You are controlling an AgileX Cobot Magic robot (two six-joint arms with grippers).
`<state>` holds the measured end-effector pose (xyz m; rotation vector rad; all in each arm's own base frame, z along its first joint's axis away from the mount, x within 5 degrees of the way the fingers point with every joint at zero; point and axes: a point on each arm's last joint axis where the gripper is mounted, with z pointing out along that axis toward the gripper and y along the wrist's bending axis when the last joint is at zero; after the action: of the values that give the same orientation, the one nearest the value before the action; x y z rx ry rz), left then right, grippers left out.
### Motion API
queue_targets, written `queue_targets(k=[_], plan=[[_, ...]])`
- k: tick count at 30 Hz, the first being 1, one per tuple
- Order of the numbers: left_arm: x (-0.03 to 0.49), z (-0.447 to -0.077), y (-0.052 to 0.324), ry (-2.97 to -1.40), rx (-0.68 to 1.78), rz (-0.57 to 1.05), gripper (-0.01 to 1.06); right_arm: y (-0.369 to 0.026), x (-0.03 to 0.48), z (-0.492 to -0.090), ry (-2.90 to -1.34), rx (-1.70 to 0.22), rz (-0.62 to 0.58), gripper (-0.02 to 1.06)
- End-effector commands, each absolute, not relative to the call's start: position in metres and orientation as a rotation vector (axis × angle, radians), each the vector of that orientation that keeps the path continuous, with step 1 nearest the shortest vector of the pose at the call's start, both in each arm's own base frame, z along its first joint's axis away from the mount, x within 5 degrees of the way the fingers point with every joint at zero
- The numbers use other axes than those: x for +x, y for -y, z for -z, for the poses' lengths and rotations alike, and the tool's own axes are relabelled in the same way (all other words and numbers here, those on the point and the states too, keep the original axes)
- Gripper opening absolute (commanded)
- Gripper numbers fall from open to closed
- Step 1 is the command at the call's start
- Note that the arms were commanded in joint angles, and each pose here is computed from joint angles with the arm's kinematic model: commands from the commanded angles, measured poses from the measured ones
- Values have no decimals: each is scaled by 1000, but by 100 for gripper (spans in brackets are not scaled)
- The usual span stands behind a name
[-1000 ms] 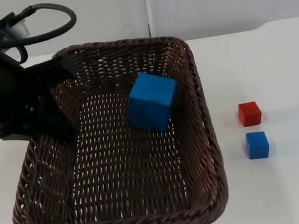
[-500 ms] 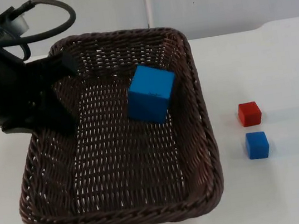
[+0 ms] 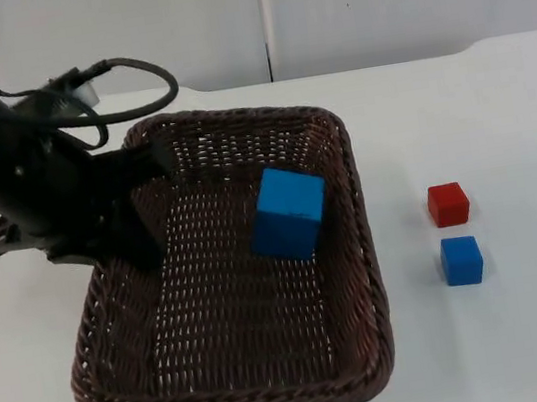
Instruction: Pick up the basket with the left hand and place the largest block into the basket with the right hand.
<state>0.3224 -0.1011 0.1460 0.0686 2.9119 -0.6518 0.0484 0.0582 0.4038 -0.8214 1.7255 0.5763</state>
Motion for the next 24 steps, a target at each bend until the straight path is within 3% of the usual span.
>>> queue_targets(k=[1, 16, 24], plan=[[331, -146, 103, -2882, 41, 680, 0, -53, 42, -400, -1748, -828, -582, 66], [341, -107, 102, -2914, 33, 613, 0, -52, 40, -397, -1798, -829, -599, 66], [343, -104, 101, -2899, 16, 597, 0, -52, 40, -396, -1797, -829, -593, 66]])
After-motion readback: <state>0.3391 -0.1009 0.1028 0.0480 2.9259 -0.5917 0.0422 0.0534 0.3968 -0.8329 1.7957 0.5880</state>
